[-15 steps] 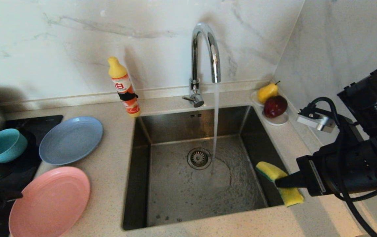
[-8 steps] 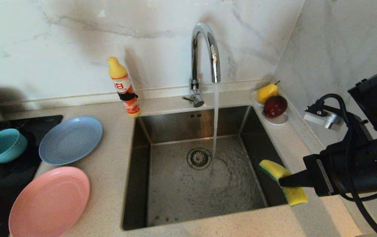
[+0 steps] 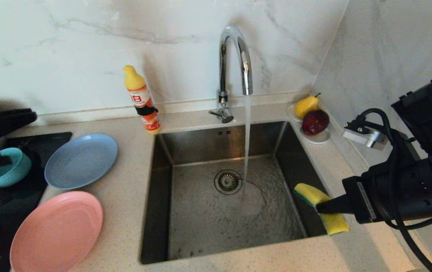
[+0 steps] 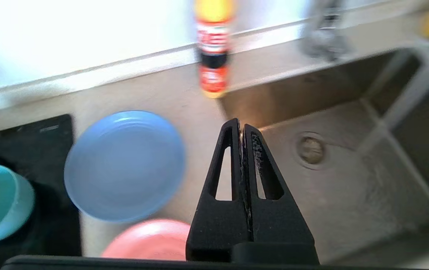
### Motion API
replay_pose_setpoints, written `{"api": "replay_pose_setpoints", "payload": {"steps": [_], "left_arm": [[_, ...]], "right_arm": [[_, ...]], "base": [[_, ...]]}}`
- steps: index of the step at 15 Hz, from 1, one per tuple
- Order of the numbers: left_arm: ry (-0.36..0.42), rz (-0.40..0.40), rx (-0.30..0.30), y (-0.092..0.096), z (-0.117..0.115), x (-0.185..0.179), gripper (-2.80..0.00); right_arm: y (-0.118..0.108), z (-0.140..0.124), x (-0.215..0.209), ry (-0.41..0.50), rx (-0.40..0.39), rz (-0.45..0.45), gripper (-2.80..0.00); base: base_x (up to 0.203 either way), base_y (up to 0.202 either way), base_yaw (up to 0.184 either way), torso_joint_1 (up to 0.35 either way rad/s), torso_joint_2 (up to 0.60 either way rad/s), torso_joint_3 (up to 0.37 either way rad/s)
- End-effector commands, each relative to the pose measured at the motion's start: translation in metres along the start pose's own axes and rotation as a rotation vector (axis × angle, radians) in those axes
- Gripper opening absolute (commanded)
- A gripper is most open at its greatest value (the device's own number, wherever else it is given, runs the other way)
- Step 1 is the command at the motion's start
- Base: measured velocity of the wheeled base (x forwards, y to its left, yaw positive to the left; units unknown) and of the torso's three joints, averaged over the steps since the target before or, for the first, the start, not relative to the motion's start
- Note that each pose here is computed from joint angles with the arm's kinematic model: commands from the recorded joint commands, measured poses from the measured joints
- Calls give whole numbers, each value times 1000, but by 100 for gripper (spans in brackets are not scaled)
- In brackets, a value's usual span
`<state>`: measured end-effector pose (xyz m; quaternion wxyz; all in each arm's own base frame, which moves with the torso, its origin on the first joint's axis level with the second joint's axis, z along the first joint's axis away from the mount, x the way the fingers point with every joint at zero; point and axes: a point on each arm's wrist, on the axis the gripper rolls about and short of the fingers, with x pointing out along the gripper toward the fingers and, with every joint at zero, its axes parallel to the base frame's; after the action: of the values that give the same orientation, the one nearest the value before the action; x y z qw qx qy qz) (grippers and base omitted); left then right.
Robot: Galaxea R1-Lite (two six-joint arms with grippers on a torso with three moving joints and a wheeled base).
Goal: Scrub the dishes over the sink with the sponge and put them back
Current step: Put down the sponge
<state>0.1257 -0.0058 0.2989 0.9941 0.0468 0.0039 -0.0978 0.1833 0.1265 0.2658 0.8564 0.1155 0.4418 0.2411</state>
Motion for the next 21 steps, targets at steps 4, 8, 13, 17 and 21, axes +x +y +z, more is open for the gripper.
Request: {"api": "replay_pose_setpoints", "payload": {"steps": [4, 8, 13, 17, 21], "left_arm": [[-150, 44, 19, -26, -53, -126, -280], [-59, 280, -32, -31, -122, -149, -280], [45, 325, 8, -42, -195, -163, -280], [100, 248, -48, -43, -220, -150, -280], [37, 182, -52, -44, -224, -145, -280]], "right_arm": [[0, -1, -3, -5, -1, 3, -280], [1, -1, -7, -15, -2, 6, -280], [0, -4, -10, -18, -5, 11, -280], [1, -5, -16, -33, -9, 15, -280], [1, -7, -19, -38, -8, 10, -280]], "base": [[0, 0, 0, 0, 0, 0], [0, 0, 0, 0, 0, 0], [0, 0, 0, 0, 0, 0], [0, 0, 0, 0, 0, 0], [0, 0, 0, 0, 0, 0]]}}
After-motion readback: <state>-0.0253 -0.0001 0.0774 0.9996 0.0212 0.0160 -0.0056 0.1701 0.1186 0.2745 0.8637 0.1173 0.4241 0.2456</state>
